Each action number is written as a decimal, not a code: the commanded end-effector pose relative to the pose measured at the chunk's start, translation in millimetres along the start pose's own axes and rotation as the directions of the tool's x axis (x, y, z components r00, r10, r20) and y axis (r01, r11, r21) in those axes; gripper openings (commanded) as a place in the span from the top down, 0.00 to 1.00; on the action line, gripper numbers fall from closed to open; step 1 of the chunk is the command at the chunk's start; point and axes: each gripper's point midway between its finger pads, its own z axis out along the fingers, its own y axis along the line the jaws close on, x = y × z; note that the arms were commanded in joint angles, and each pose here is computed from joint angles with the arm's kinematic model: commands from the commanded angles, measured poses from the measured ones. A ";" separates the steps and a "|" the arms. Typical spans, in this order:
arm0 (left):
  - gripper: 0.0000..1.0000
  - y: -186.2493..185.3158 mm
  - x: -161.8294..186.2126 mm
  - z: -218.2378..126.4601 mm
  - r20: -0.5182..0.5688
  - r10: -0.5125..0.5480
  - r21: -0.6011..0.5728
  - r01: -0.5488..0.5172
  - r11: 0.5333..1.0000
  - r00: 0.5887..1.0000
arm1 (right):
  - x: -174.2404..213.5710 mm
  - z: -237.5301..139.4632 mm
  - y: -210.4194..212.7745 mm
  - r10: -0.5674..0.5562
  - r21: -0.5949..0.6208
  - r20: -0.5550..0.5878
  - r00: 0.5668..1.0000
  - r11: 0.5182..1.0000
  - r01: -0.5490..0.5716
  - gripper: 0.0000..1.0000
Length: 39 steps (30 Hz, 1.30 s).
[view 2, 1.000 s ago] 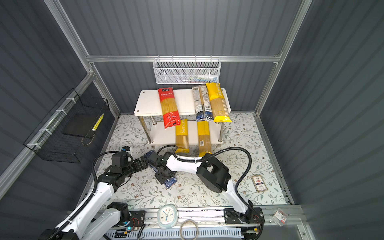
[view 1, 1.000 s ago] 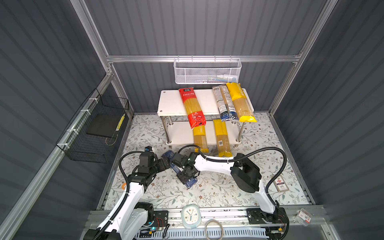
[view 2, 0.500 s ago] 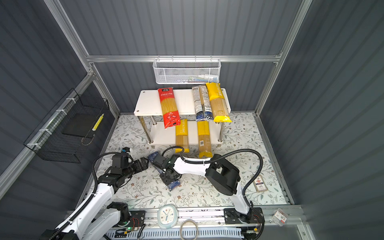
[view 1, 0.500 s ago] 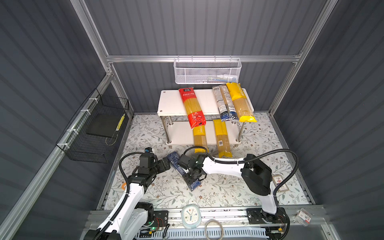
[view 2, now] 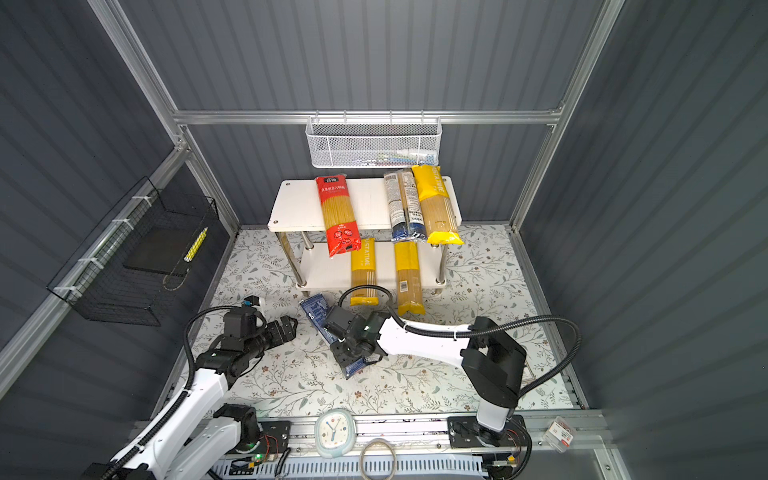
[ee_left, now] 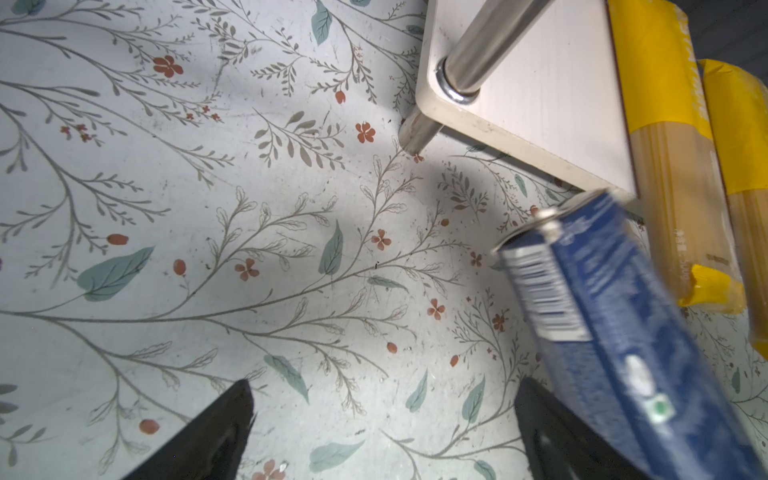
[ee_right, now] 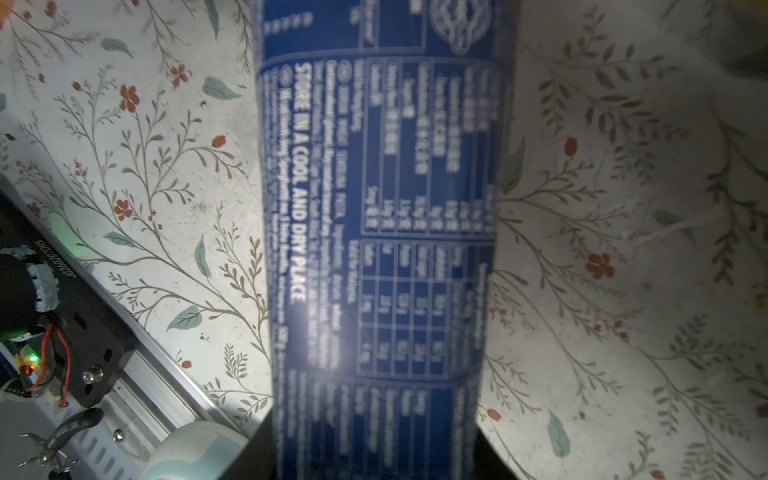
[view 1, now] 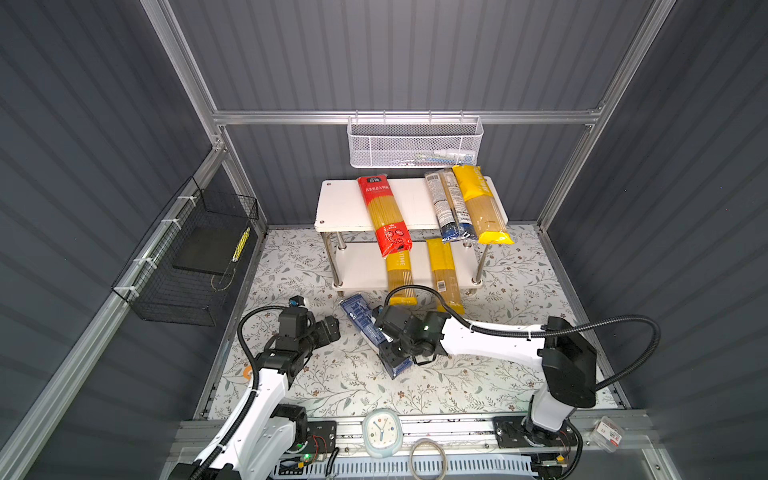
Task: Place and organize the pasta boxes and bags onto the shelf
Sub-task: 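Lift the blue box and stand it upright on the lower tier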
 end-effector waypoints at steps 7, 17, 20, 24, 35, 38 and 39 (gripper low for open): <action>0.01 3.4 10.9 3.5 -0.018 -0.007 0.009 0.007 1.000 1.000 | -63.5 -44.4 2.1 0.102 -0.037 0.287 0.953 0.995 -0.095 0.75; 0.01 -8.7 11.7 4.6 -0.010 0.023 0.085 -0.022 0.996 1.000 | -104.1 -45.6 -14.1 0.226 -0.115 0.384 0.895 0.974 -0.197 0.74; 0.01 -9.7 12.4 4.8 -0.011 0.027 0.092 -0.026 0.995 1.000 | -117.1 -42.0 -15.8 0.219 -0.108 0.398 0.891 0.976 -0.192 0.73; 0.01 -9.6 11.7 5.3 -0.009 0.026 0.091 -0.025 0.996 1.000 | -133.6 -35.3 -17.6 0.215 -0.098 0.404 0.889 0.977 -0.192 0.72; 0.01 -8.1 11.3 4.5 0.001 0.022 0.085 -0.022 0.996 1.000 | -180.8 -28.3 -27.6 0.275 -0.170 0.465 0.842 0.961 -0.220 0.71; 0.01 -9.1 12.4 4.8 -0.002 0.024 0.092 -0.024 0.995 1.000 | -189.0 -24.4 -32.5 0.294 -0.182 0.473 0.831 0.955 -0.234 0.70; 0.01 -9.7 11.4 4.5 0.000 0.025 0.094 -0.025 0.995 1.000 | -191.3 -23.3 -34.2 0.301 -0.186 0.477 0.826 0.953 -0.239 0.70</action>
